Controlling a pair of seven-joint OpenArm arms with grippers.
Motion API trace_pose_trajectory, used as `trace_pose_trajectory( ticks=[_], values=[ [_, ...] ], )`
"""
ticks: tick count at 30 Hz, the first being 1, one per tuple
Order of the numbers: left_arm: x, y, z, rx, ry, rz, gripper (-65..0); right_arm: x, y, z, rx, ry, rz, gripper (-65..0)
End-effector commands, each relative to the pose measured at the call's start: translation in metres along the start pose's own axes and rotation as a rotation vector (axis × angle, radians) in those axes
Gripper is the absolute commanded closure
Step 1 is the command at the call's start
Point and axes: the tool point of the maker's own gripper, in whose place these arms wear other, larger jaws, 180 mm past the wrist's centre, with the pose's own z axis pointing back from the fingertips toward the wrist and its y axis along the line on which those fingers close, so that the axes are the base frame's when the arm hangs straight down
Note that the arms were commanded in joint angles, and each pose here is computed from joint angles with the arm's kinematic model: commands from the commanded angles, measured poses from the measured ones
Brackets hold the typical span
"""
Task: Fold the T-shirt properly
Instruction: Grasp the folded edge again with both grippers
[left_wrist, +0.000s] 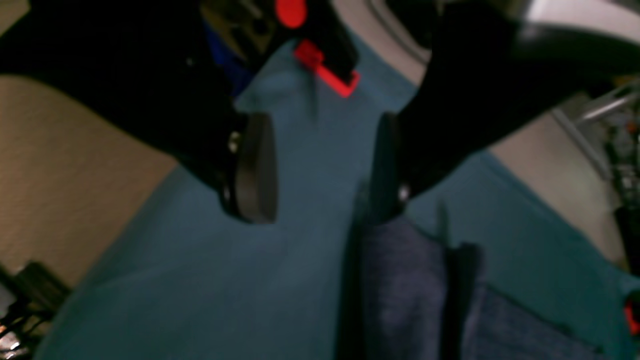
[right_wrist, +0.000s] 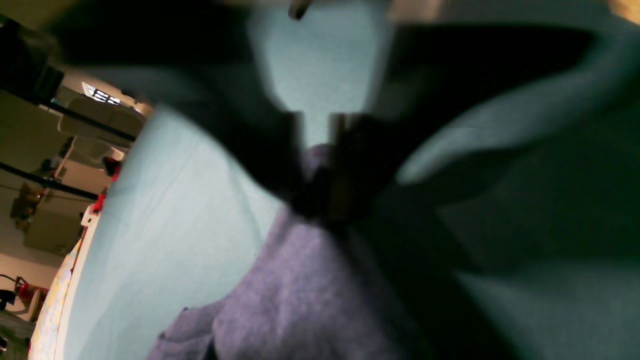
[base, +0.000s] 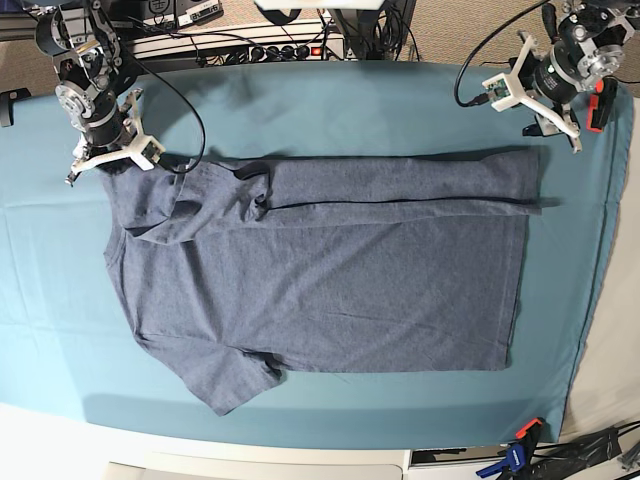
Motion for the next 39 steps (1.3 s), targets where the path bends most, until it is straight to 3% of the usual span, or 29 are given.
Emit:
trace_pose_trajectory(
  ticks=[1, 9, 16, 31, 39],
  values=[
    [0.002, 0.011, 0.003, 0.036, -0.009, -0.031, -31.7, 0.000, -0.015, 0.002, -0.044, 0.001, 0.018, 0.0],
    [-0.009, 0.019, -0.010, 0.093, -0.008, -0.059, -31.6, -0.007, -0.028, 0.003, -0.086, 0.022, 0.094, 0.0],
    [-0.007, 0.044, -0.026, 0.166, -0.017, -0.003, -31.6, -0.008, -0.030, 0.003, -0.088, 0.024, 0.101, 0.0],
    [-0.002, 0.040, -0.038, 0.185, -0.033, 0.064, -30.5, -0.007, -0.030, 0.003, -0.088, 0.022, 0.101, 0.0],
    [0.001, 0.039, -0.052, 0.209, -0.030, 0.012, -30.0, -0.007, -0.030, 0.003, -0.088, 0.022, 0.101, 0.0]
  ],
)
